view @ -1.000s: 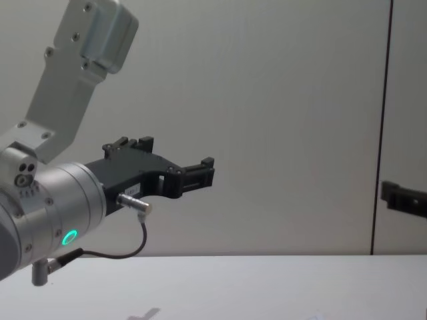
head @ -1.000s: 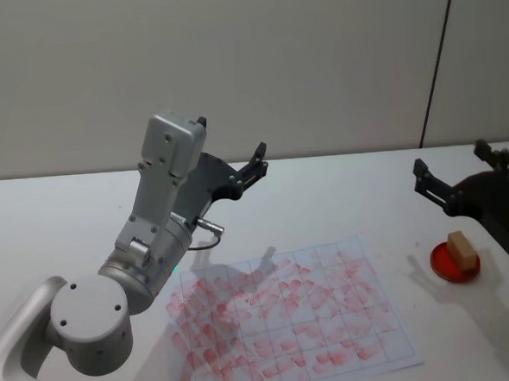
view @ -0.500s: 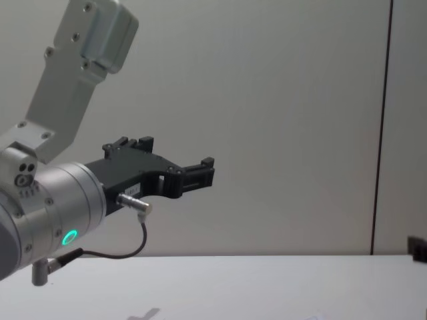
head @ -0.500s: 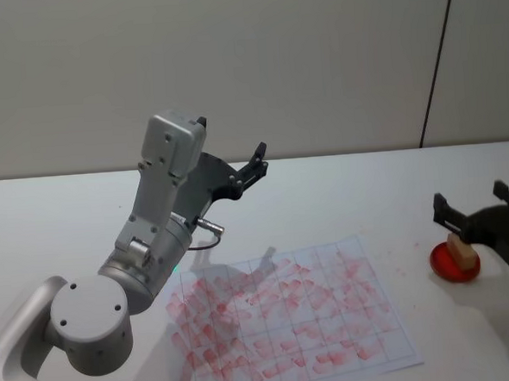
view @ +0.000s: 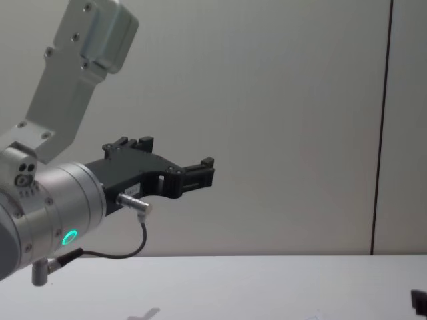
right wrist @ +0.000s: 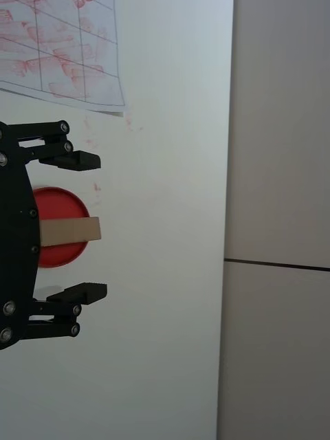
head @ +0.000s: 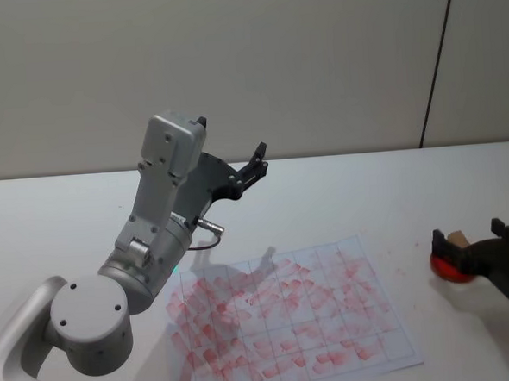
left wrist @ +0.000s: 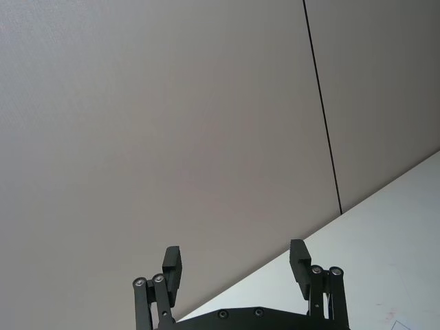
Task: Use the one hand to pick up the stamp and affix it onto the A4 paper.
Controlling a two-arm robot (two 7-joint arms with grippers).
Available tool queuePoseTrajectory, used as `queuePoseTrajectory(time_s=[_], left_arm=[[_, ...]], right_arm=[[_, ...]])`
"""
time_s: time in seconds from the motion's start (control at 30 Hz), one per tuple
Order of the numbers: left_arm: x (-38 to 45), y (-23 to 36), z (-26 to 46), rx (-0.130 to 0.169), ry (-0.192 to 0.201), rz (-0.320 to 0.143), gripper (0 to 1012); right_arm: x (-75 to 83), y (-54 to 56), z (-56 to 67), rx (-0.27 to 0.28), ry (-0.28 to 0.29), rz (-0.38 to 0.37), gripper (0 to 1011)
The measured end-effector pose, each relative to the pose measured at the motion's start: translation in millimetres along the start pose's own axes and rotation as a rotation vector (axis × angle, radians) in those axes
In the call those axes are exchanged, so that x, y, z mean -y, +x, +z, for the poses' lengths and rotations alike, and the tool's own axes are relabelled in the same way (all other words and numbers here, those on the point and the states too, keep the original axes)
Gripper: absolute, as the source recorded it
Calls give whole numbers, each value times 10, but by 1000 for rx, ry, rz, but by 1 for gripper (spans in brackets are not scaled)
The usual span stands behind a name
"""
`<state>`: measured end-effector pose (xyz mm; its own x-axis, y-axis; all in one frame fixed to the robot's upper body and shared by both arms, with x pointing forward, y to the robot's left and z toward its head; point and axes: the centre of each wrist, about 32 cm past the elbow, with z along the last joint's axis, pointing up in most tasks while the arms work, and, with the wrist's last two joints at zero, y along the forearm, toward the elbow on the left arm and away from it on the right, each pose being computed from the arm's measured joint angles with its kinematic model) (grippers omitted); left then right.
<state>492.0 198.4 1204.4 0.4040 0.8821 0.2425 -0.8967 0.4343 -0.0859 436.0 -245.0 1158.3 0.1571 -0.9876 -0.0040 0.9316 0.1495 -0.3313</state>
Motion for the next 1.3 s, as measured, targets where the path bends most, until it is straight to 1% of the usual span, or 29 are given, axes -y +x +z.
queuePoseTrajectory(time_s=[0.17, 0.23, 0.27, 0.33, 0.37, 0.47, 0.5, 0.6, 0.7, 0.73, 0.77, 0.8, 0.87, 0.9, 0.93, 1.0, 1.1, 1.3], left_arm=[[0, 0, 0, 0, 0, 0, 1002], [0, 0, 0, 0, 0, 0, 1001], [0, 0, 0, 0, 0, 0, 1001], [0, 0, 0, 0, 0, 0, 1001], [0, 0, 0, 0, 0, 0, 1001], [0, 0, 0, 0, 0, 0, 1001], [0, 0, 0, 0, 0, 0, 1001], [0, 0, 0, 0, 0, 0, 1001], [0, 0, 0, 0, 0, 0, 1001], [0, 0, 0, 0, 0, 0, 1001], [0, 0, 0, 0, 0, 0, 1001], [0, 0, 0, 0, 0, 0, 1002], [0, 0, 0, 0, 0, 0, 1001], [0, 0, 0, 0, 0, 0, 1001], [0, 0, 0, 0, 0, 0, 1001], [0, 0, 0, 0, 0, 0, 1001], [0, 0, 0, 0, 0, 0, 1001], [0, 0, 0, 0, 0, 0, 1001]], right_arm=[[-22, -39, -35, 3, -31, -9, 998], [-27, -48, -44, 5, -39, -13, 976], [-32, -56, -49, 6, -45, -17, 941], [-37, -67, -56, 8, -52, -21, 911], [-41, -75, -62, 10, -60, -28, 865], [-47, -87, -69, 12, -70, -39, 814], [-51, -95, -74, 13, -77, -45, 761], [-59, -106, -82, 16, -90, -59, 686], [-64, -114, -89, 18, -99, -67, 589], [-65, -117, -91, 18, -101, -68, 547], [-67, -121, -94, 19, -104, -70, 534], [-68, -122, -95, 19, -105, -71, 488], [-70, -126, -97, 20, -107, -71, 444], [-72, -131, -101, 20, -110, -71, 389], [-72, -133, -101, 20, -110, -71, 389], [-73, -137, -103, 20, -112, -71, 303], [-75, -146, -106, 18, -114, -68, 223], [-77, -159, -110, 13, -115, -59, 216]])
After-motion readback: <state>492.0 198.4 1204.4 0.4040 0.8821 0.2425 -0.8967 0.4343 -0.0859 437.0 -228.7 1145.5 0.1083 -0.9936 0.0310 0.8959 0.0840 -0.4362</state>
